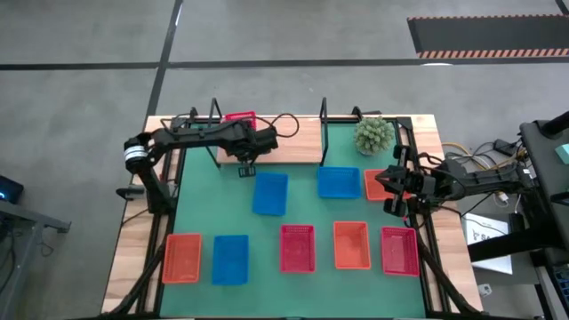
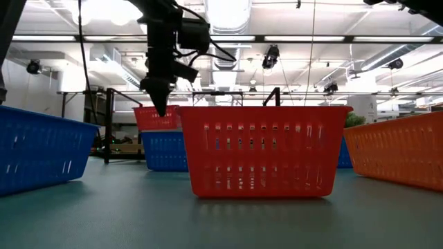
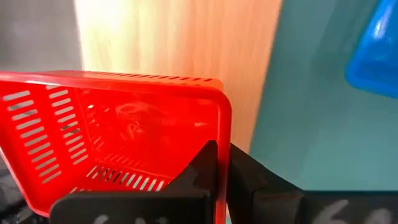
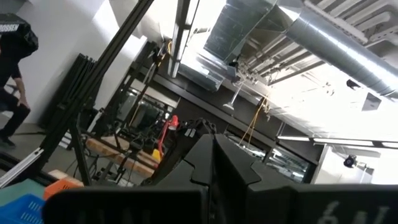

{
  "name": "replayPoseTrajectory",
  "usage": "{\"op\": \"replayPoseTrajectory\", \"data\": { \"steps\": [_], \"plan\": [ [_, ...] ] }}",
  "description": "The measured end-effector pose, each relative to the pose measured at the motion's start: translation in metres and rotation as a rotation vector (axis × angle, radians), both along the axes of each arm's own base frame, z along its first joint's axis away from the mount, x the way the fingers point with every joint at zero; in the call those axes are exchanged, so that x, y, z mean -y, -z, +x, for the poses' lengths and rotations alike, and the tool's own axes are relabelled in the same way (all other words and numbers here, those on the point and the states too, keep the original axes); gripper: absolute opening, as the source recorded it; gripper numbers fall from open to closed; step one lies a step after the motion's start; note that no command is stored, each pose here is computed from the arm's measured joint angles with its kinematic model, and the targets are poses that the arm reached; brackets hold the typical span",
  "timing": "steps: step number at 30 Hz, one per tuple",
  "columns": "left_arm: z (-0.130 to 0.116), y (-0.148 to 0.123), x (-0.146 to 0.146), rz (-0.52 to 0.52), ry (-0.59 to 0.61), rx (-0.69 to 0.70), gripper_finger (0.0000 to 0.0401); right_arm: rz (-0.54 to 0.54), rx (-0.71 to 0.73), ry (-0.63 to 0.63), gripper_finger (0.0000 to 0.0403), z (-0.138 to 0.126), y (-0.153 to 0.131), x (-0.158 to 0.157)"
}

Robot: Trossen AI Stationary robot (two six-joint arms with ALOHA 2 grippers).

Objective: Stack baskets on shelf by color
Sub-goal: Put the top red bin on the shelf

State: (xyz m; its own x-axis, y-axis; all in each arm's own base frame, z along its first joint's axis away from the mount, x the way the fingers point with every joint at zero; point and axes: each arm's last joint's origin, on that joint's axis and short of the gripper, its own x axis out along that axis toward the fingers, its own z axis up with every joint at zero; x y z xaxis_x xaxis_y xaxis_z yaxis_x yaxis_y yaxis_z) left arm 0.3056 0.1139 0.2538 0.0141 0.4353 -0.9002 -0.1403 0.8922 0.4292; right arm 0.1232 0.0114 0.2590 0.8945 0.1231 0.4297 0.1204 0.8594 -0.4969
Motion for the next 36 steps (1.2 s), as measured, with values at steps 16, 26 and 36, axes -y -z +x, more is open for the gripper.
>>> {"op": "replayPoseTrajectory", "data": {
  "steps": [16, 26, 36],
  "plan": [
    [-0.008, 0.012, -0.022, -0.14, 0.05, -0.002, 0.0, 0.046, 0.008, -0.022, 0.0009, -0.001, -0.001, 0.0],
    [-0.017, 0.013, -0.018, -0.19, 0.054, -0.101, 0.0, 0.037, 0.014, -0.018, 0.0009, -0.001, -0.002, 0.0],
    [-0.016, 0.013, -0.019, -0.182, 0.054, -0.084, 0.0, 0.033, 0.01, -0.016, 0.0009, -0.001, -0.001, 0.0]
  ]
}}
